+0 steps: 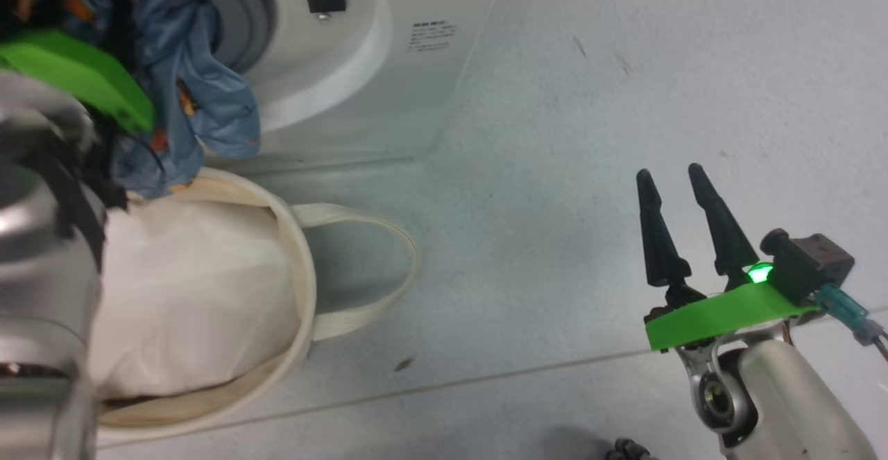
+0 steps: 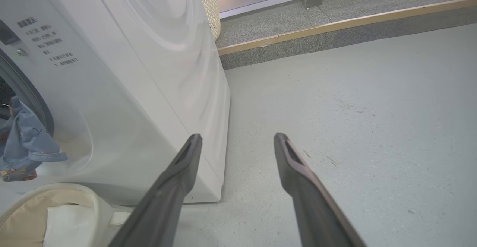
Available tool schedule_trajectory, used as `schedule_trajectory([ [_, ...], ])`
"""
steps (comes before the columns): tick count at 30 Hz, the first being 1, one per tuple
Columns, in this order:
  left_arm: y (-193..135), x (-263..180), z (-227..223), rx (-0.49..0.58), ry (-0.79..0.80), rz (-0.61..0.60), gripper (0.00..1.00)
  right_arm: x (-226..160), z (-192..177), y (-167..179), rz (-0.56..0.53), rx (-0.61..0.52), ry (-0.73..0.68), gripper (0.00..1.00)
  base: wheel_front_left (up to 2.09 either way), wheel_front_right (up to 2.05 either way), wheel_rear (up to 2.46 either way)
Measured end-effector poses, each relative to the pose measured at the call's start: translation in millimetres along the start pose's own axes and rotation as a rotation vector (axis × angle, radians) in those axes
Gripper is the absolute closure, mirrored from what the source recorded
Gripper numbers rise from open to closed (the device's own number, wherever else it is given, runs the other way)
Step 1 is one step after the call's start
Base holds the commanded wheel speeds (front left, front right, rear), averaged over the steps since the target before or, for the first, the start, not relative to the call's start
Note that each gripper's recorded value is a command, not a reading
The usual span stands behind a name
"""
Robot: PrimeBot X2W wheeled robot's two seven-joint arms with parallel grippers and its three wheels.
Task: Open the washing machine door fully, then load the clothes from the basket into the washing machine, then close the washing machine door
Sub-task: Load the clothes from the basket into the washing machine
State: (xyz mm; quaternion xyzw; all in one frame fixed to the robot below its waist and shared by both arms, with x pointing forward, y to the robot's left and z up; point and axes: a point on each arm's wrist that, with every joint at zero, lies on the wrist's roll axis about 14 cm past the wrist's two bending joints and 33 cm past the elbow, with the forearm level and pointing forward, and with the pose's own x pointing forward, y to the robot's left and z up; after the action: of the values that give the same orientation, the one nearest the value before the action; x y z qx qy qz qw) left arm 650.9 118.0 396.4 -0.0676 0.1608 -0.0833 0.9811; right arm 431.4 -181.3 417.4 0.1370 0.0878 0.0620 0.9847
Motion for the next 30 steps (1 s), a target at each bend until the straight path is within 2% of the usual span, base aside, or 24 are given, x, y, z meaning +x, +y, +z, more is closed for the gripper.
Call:
schedule_trajectory([
  [3,-2.0,-21.8,-4.6,0.000,0.000,-0.004,0.00,2.1,6.1,13.1,0.039,0.014,-0.014,0.00,0.00,0.00,0.00],
  [8,11.9,-57.4,29.1,-0.019,-0.131,0.018,0.00,5.0,14.6,34.1,0.101,0.034,-0.029,0.00,0.00,0.00,0.00],
  [14,28.9,-116.8,29.5,-0.037,-0.188,0.054,0.00,1.8,38.6,66.1,0.193,0.046,-0.086,0.00,0.00,0.00,0.00],
  [22,9.3,-178.0,26.0,-0.015,-0.238,0.008,0.00,-11.0,67.7,89.4,0.263,0.029,-0.156,0.00,0.00,0.00,0.00],
  [30,14.9,-235.5,16.7,-0.003,-0.269,0.030,0.00,-34.5,85.4,111.9,0.322,-0.003,-0.213,0.00,0.00,0.00,0.00],
])
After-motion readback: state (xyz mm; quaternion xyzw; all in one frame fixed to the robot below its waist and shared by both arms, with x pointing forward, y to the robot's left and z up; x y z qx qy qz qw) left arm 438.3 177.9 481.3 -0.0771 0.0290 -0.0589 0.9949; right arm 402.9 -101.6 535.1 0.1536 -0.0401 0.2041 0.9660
